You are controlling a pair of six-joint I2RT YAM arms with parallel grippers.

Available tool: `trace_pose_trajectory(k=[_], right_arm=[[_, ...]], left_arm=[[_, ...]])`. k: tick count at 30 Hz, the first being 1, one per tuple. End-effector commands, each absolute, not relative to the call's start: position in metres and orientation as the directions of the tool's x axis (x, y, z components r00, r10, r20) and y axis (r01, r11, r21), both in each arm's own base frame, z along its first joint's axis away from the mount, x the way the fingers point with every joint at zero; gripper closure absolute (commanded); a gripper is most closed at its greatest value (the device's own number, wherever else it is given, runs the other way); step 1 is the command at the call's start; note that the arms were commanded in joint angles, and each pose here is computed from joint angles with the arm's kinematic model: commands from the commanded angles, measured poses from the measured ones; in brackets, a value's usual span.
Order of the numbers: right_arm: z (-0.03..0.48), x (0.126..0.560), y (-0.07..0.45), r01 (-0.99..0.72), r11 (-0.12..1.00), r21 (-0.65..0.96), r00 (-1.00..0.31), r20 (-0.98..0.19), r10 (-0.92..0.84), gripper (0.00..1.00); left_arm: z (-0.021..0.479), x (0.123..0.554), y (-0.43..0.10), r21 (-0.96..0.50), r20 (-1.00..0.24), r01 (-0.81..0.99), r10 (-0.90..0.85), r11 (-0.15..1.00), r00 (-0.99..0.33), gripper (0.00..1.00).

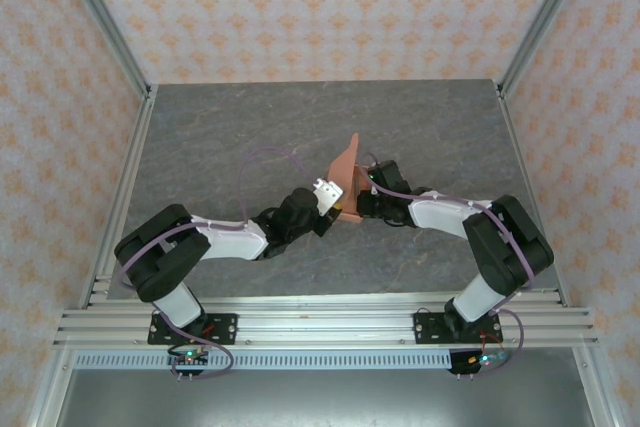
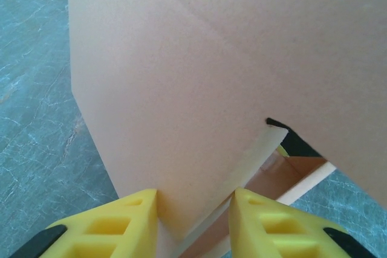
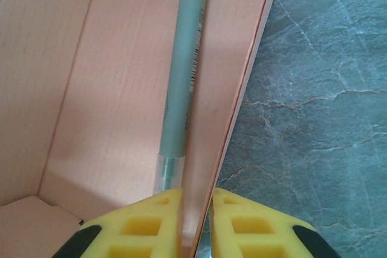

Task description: Fold the paper box

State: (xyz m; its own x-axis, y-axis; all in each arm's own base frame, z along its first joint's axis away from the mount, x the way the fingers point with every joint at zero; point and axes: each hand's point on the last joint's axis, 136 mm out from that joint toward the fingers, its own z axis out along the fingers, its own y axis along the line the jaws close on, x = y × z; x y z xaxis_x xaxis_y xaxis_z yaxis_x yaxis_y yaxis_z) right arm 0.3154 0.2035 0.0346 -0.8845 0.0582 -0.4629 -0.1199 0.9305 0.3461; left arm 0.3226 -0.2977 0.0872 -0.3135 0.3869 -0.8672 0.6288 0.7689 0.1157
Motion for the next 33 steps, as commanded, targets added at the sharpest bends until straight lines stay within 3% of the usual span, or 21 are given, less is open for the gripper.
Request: trace_pose_trajectory(k=[1, 10, 25, 33], right_arm=[[0.036, 0.301, 0.205, -0.138, 0.928, 0.345, -0.896, -0.443, 0.032, 0.83], [0.041, 0.304, 0.206, -0.133, 0.928, 0.348, -0.891, -0.452, 0.042, 0.79], [0.058, 0.308, 0.193, -0.129, 0.939, 0.318, -0.872, -0.487, 0.045, 0.68], [0.067, 0.311, 0.188, -0.132, 0.939, 0.318, -0.864, -0.502, 0.048, 0.62]], left_arm=[[0.064, 0.329, -0.278, 0.173, -0.82, 0.589, 0.447, 0.79, -0.357, 0.7], [0.049, 0.321, -0.284, 0.174, -0.771, 0.65, 0.513, 0.74, -0.378, 0.73], [0.061, 0.312, -0.275, 0.157, -0.776, 0.652, 0.501, 0.741, -0.383, 0.64], [0.086, 0.308, -0.277, 0.108, -0.819, 0.651, 0.439, 0.751, -0.37, 0.49]])
